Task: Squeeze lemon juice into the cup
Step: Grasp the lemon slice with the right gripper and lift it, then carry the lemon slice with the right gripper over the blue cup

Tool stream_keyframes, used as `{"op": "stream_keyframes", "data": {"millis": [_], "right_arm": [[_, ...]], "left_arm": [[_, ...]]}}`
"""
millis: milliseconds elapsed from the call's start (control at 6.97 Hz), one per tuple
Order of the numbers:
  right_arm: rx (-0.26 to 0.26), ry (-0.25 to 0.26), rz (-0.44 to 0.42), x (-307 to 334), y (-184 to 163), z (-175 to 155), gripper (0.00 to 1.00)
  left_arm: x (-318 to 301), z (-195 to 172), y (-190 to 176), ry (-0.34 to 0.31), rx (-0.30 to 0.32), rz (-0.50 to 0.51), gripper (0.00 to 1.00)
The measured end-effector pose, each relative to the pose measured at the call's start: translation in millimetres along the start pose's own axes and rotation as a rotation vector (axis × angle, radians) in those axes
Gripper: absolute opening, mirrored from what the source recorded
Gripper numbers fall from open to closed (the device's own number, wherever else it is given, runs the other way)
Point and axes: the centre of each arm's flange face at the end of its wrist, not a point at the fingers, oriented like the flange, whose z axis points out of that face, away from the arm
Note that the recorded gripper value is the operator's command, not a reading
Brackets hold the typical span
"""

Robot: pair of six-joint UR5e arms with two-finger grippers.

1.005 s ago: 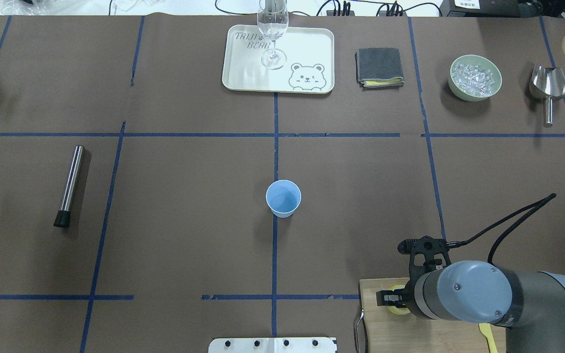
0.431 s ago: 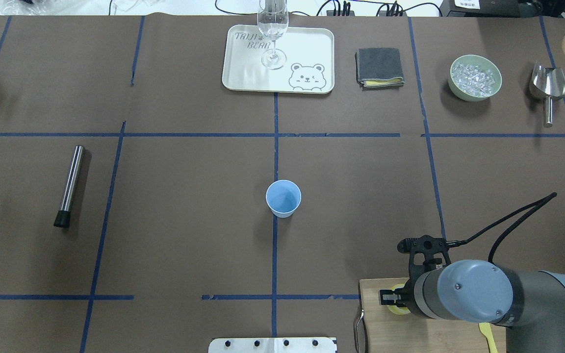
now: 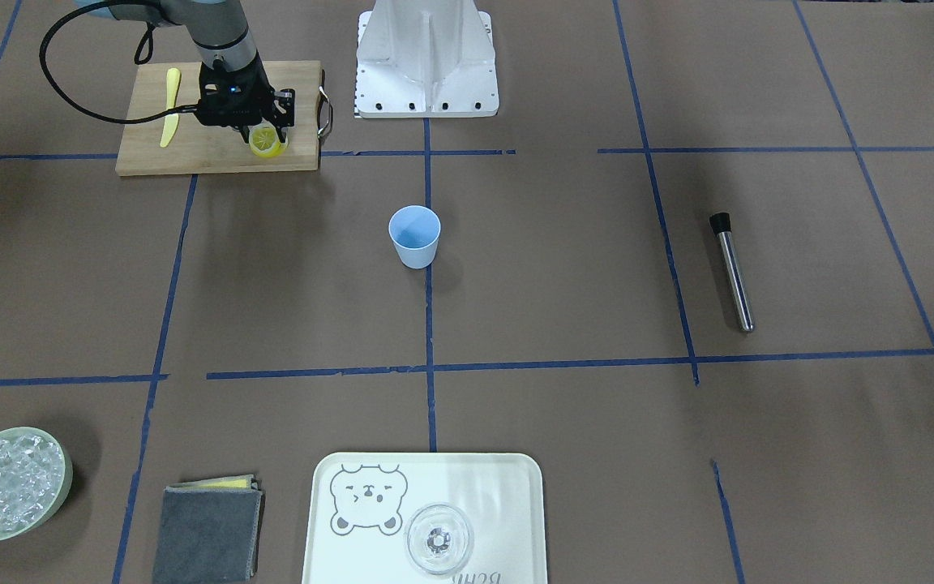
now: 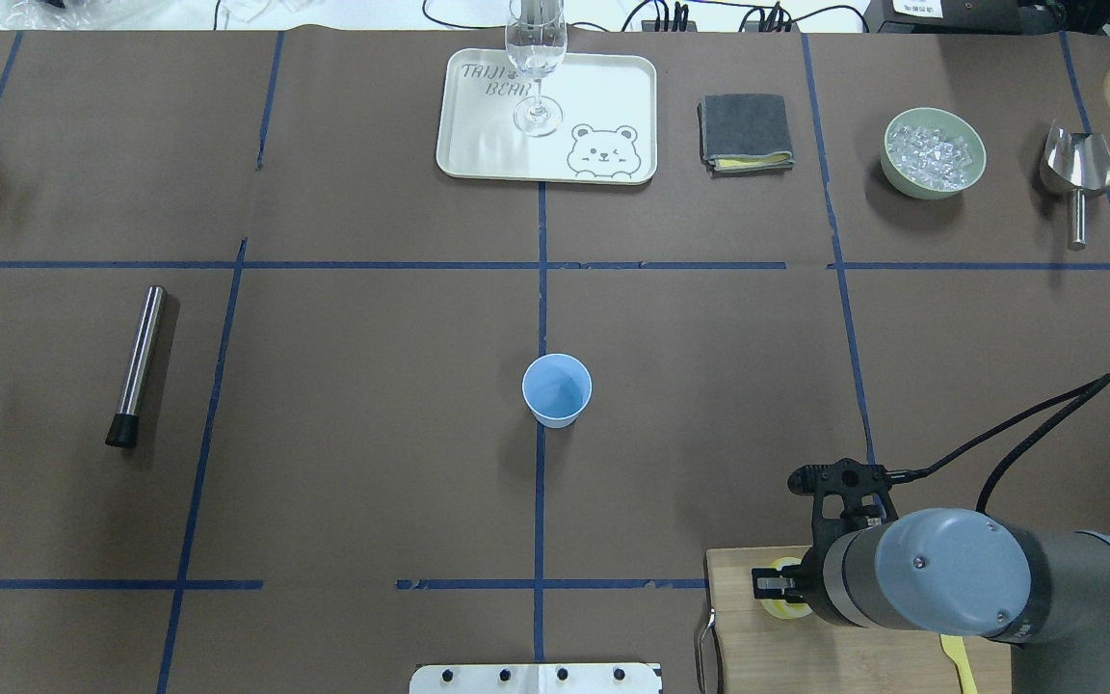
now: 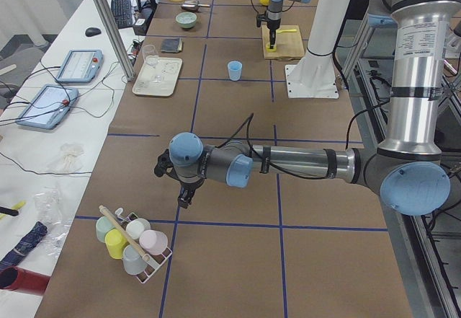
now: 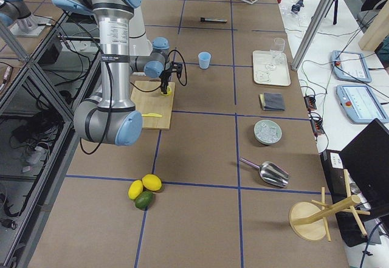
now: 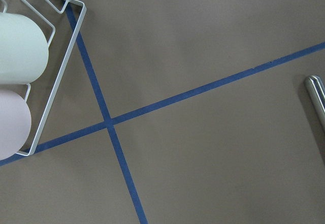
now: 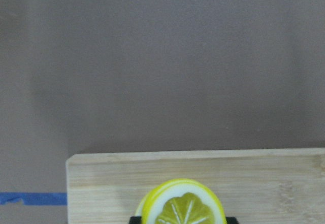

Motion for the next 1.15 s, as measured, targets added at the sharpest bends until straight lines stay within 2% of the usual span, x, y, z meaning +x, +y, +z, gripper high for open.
{"op": "stream_keyframes", "data": {"millis": [574, 1149], "right_arm": [[0.018, -0.033, 0.009, 1, -6, -24, 0.63], [0.094, -0.117, 0.063, -40, -52, -62, 0.64]], "left_arm": [[1, 0, 0, 0.001, 0.000, -0.001, 1.00], [1, 0, 2, 0.012, 0.001, -0.002, 1.00]]}}
